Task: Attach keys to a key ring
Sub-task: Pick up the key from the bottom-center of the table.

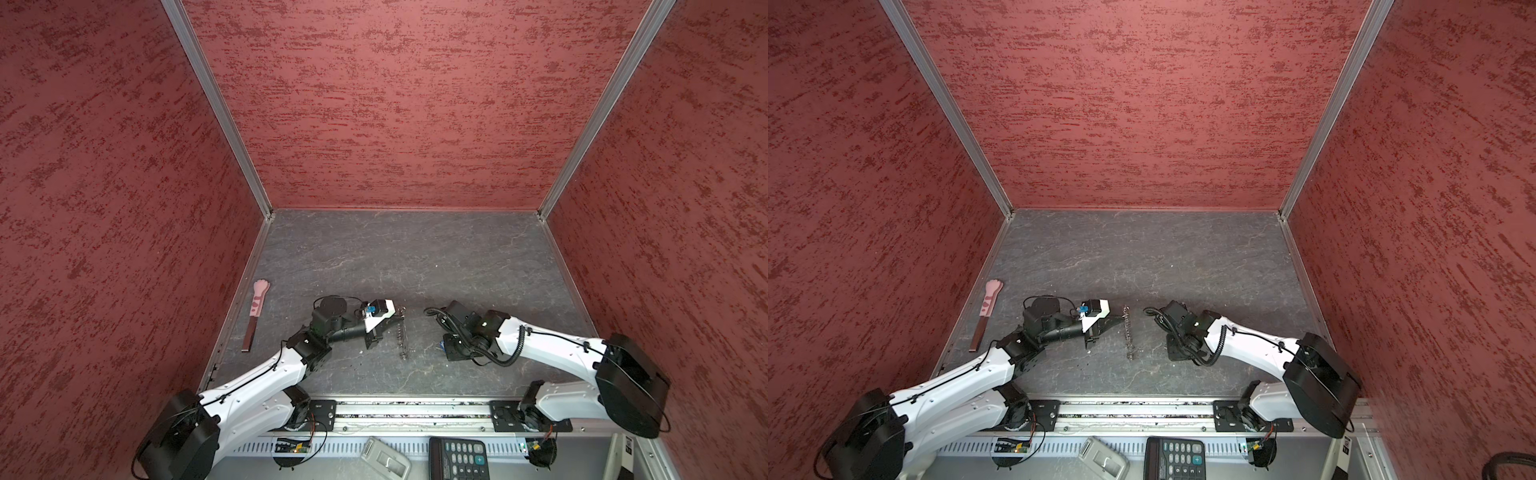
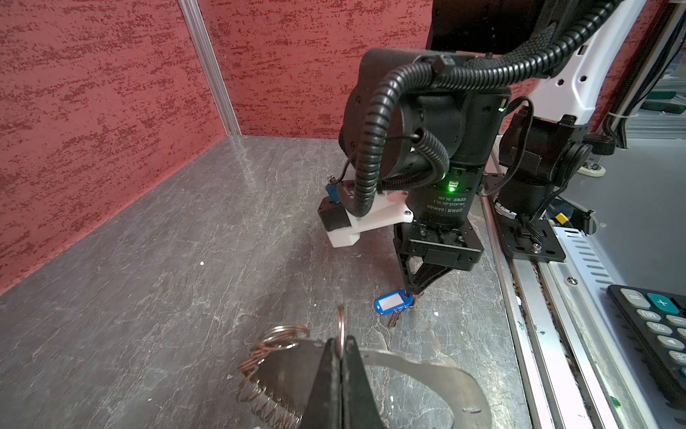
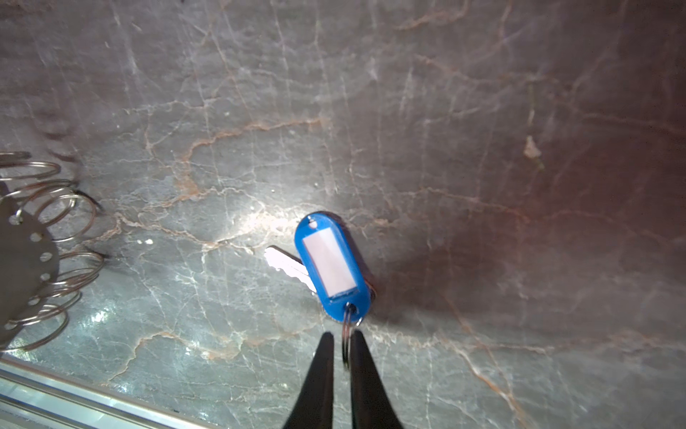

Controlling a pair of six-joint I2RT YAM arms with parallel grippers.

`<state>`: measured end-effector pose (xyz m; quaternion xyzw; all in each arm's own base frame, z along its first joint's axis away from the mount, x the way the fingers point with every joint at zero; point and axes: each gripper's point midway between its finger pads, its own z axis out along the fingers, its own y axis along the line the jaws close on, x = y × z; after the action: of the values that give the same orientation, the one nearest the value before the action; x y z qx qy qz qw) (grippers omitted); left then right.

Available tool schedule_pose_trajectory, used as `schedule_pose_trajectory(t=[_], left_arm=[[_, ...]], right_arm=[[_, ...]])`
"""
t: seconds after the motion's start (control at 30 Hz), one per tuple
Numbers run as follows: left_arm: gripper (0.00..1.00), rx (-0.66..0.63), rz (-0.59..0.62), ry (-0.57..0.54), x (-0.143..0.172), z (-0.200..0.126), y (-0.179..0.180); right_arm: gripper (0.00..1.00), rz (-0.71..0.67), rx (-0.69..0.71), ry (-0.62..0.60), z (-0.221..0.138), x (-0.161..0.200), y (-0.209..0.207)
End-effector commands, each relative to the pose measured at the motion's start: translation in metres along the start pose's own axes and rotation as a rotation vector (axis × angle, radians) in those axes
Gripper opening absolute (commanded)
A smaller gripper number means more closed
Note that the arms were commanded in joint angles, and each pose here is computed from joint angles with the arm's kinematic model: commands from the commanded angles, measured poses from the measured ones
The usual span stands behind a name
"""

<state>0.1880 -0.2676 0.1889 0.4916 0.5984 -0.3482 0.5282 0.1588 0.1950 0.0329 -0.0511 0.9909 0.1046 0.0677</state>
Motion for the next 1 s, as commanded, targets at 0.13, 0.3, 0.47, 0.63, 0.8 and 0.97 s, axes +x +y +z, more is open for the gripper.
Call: schedule_pose_trajectory(t=[0.13,0.3,0.47,0.63,0.8,0.97], left_arm=[[0.00,0.000,0.020,-0.021,-0.008,0.001,0.000],[0.00,0.000,0.020,-0.021,-0.008,0.000,0.000],[0.00,0.000,0.017,-0.021,-0.007,0.001,0.000],[0.00,-0.001,0.009,-0.021,-0.008,0.002,0.001],[0.00,-0.009,0.007,-0.028,-0.009,0.001,0.002],[0.00,-0.008,0.006,-0.042,-0.012,0.002,0.001]], right_arm=[[0.11,0.014,0.046,-0.003,0.005,0.001,-0.008],[0.11,0.010,0.056,-0.002,0.006,0.001,-0.010],[0.06,0.005,0.064,0.005,0.007,0.002,-0.011],[0.00,-0.021,0.097,-0.023,-0.003,-0.006,-0.013],[0.00,-0.077,0.128,-0.103,-0.023,-0.025,-0.012],[0.00,-0.158,0.139,-0.264,-0.053,-0.064,-0.002]])
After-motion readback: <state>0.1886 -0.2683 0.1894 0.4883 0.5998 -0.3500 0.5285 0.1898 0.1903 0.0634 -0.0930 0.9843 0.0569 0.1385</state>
